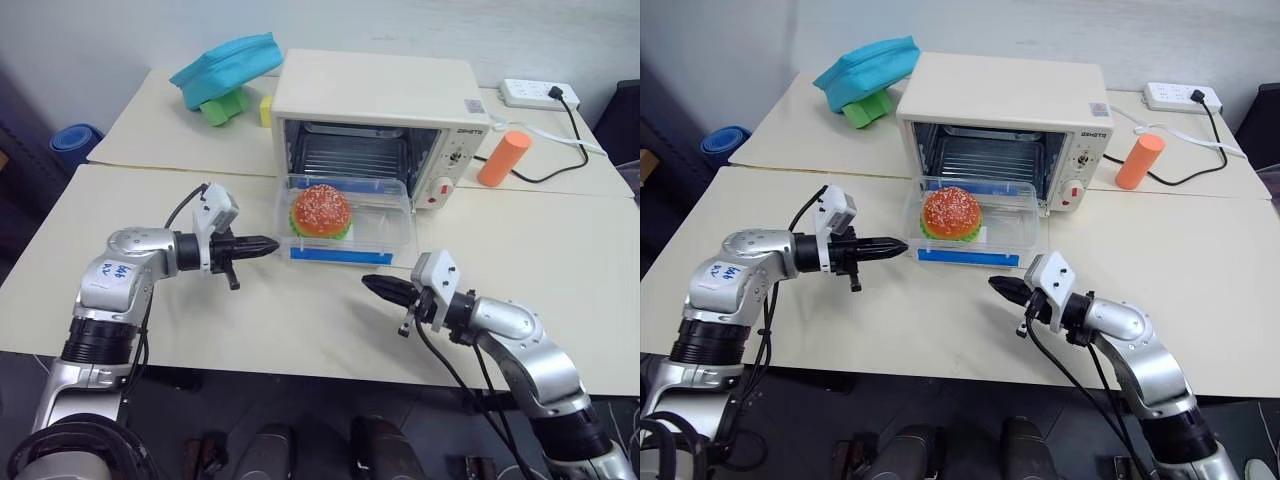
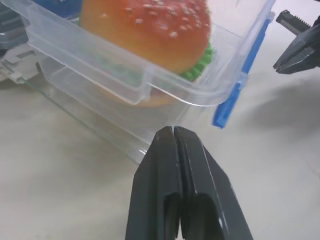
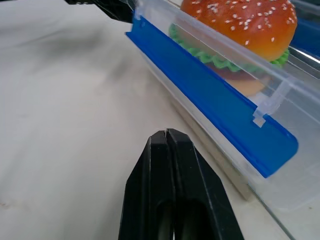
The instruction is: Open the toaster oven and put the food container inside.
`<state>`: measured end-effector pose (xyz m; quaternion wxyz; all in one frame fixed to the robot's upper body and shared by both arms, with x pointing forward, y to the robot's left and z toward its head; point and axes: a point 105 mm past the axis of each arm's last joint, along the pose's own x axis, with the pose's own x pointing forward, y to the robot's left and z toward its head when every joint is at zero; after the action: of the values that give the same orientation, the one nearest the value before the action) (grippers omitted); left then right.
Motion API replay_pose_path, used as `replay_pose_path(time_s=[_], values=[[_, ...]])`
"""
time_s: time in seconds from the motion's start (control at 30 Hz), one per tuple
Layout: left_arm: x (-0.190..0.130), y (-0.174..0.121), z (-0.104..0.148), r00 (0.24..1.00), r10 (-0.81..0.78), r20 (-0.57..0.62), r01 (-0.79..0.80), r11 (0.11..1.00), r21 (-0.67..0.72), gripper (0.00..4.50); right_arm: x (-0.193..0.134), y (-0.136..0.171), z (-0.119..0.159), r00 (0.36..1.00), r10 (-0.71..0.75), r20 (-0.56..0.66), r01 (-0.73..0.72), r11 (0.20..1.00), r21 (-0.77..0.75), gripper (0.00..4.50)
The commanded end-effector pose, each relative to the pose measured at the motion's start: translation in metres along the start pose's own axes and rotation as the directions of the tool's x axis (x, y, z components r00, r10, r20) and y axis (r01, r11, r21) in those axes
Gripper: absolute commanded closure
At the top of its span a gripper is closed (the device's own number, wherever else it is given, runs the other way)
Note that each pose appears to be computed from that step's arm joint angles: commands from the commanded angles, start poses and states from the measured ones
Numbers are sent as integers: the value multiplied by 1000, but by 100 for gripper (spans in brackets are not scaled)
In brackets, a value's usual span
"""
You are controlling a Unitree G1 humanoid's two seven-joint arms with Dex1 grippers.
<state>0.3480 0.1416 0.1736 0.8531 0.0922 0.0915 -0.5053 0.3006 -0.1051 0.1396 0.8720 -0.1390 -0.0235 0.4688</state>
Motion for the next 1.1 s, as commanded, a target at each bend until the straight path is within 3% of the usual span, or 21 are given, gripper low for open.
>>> replay_pose_path(time_s=[0.03,0.2,0.47,0.57,0.67,0.8,1.1], values=[[9,4,12,994,75,82,-77,997,25,449,7,-14,11,998,-32,47,35,998,-51,450],[15,-3,15,989,83,126,-84,996,6,449,10,-30,11,997,-62,45,66,995,-70,450],[-25,17,3,986,167,24,-168,984,57,449,9,-28,12,996,-55,68,59,996,-65,450],[-42,7,1,998,59,-36,-57,997,49,449,7,-26,10,997,-52,62,55,997,-55,450],[-45,-27,-1,986,-146,-80,147,989,8,449,1,-26,5,998,-53,41,55,997,-52,450],[-17,-44,-6,980,-194,-47,194,981,-3,449,-8,-31,-1,997,-75,3,75,995,-61,450],[34,-38,-2,995,-66,78,67,998,-17,449,-11,-53,3,994,-107,-28,103,988,-119,450]])
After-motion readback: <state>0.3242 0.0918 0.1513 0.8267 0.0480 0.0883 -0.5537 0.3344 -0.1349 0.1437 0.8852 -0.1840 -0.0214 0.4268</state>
